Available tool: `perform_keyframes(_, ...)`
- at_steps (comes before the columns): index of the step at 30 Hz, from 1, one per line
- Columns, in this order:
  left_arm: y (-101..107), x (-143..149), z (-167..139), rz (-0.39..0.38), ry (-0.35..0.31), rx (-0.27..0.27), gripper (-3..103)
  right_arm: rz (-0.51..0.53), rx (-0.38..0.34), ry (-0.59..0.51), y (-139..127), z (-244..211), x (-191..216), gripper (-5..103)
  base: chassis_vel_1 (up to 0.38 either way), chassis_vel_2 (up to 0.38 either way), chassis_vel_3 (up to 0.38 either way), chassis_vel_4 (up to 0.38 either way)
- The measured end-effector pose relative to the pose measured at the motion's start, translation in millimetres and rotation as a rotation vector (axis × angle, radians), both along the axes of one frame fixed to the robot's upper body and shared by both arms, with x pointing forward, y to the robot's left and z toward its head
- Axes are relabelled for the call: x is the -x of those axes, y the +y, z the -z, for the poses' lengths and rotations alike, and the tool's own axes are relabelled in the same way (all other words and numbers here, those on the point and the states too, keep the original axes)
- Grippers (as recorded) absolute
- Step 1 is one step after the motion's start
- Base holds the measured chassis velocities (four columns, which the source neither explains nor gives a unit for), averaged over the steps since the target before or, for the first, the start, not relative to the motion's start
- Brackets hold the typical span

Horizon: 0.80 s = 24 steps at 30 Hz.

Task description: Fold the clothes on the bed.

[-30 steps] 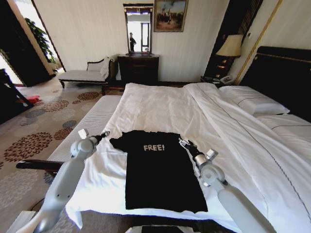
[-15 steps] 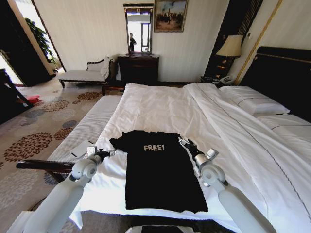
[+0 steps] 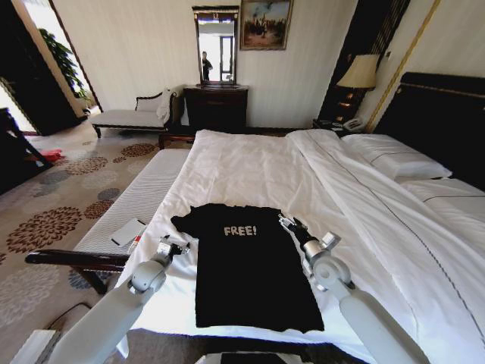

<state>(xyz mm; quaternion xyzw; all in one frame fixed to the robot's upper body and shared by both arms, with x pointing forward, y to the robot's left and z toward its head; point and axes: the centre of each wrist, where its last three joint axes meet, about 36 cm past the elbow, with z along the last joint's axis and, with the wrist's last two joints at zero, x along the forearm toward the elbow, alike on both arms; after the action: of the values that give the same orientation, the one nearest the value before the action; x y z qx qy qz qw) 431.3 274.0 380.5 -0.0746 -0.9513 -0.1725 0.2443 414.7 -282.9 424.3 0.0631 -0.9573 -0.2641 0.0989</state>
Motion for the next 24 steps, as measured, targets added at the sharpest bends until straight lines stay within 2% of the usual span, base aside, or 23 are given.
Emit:
perform_keyframes(6,-3,-12,7,-0.002,-0.054,0.041,100,0.003,0.001,0.006,-1,2,-1,100,0.0,0.0,0.0,0.0)
perform_keyframes(10,-10,-23,5,-0.019,-0.06,0.124,100,0.002,-0.002,0.008,1,3,-1,100,0.0,0.0,0.0,0.0)
perform_keyframes(14,-12,-24,-6,-0.019,-0.071,0.155,100,0.001,-0.001,0.008,2,3,-1,100,0.0,0.0,0.0,0.0)
perform_keyframes(16,-10,-23,-11,-0.016,-0.081,0.153,100,0.001,0.0,0.008,2,2,-1,100,0.0,0.0,0.0,0.0)
perform_keyframes(19,10,-15,-44,-0.03,-0.132,0.116,100,0.001,0.002,0.006,1,1,-1,100,0.0,0.0,0.0,0.0)
perform_keyframes(24,22,-3,-77,-0.041,-0.164,0.092,100,-0.001,0.001,0.002,2,-1,-1,100,0.0,0.0,0.0,0.0)
